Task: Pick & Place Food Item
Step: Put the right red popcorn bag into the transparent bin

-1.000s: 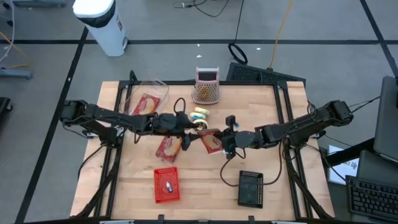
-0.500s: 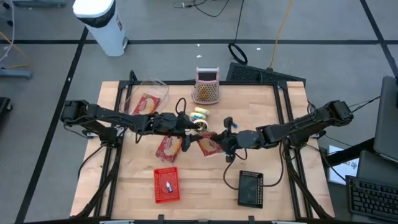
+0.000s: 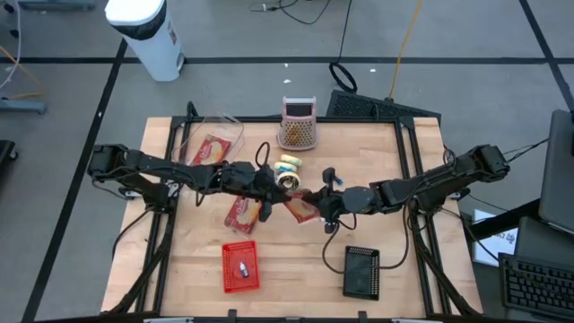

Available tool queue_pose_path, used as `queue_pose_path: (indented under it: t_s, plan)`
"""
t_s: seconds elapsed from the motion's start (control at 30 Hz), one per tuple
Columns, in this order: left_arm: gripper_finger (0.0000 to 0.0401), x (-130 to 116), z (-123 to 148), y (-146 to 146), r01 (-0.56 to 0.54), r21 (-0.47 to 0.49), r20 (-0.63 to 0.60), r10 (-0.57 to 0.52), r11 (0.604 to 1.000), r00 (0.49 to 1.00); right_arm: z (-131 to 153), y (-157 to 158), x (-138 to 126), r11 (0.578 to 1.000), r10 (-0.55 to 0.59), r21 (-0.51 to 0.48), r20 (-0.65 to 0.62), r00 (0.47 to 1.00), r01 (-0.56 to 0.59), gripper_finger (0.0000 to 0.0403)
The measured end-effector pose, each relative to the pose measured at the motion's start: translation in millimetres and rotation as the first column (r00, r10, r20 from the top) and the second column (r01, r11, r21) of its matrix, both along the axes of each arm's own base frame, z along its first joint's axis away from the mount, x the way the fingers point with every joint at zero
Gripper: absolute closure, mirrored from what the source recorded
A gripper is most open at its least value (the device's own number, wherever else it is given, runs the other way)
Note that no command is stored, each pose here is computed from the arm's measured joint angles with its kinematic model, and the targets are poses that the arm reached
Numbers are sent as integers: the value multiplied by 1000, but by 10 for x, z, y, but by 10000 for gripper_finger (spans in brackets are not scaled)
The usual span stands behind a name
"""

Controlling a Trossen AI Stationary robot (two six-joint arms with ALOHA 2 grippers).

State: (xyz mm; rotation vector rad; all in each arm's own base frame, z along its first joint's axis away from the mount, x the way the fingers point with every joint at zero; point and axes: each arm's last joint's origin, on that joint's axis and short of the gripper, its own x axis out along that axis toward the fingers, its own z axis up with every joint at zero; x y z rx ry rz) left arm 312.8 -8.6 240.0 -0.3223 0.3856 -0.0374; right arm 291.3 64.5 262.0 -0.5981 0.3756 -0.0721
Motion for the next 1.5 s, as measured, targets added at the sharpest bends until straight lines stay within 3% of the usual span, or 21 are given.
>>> queue_pose_path:
  t_s: [0.07,0.2,0.3,0.43,0.6,0.7,0.87,1.07,1.27,1.5]
  plan:
    - [387,0,1,1,2,4,1,-2,1000,1000,3,-1,1,1000,-1,3,3,1000,1,403]
    - [382,-31,65,-1,10,23,26,-10,1000,1000,6,-3,2,999,-19,29,11,1000,19,403]
    - [392,-84,159,6,9,59,57,-13,998,998,17,-33,-34,992,-128,-1,6,992,128,396]
    - [388,-181,276,13,-6,75,74,1,997,997,120,-52,-204,948,-316,-37,31,948,317,367]
    - [393,-294,363,-14,15,81,64,-20,997,998,262,-105,-401,926,-364,134,64,929,353,302]
    - [390,-343,438,-46,28,114,96,-39,993,995,181,-164,-476,907,-349,271,53,936,323,255]
    - [394,-394,503,-55,37,145,121,-55,989,991,-77,-229,-453,850,-149,515,27,989,114,187]
    - [391,-402,511,-48,18,150,122,-36,989,992,-342,-243,-378,765,23,635,137,990,-106,138]
    - [388,-401,512,-44,4,128,122,-20,992,992,-499,-274,-214,773,15,623,169,986,-118,148]
    - [394,-403,505,-45,3,118,115,-17,993,993,-548,-341,-146,775,-9,622,191,982,-114,234]
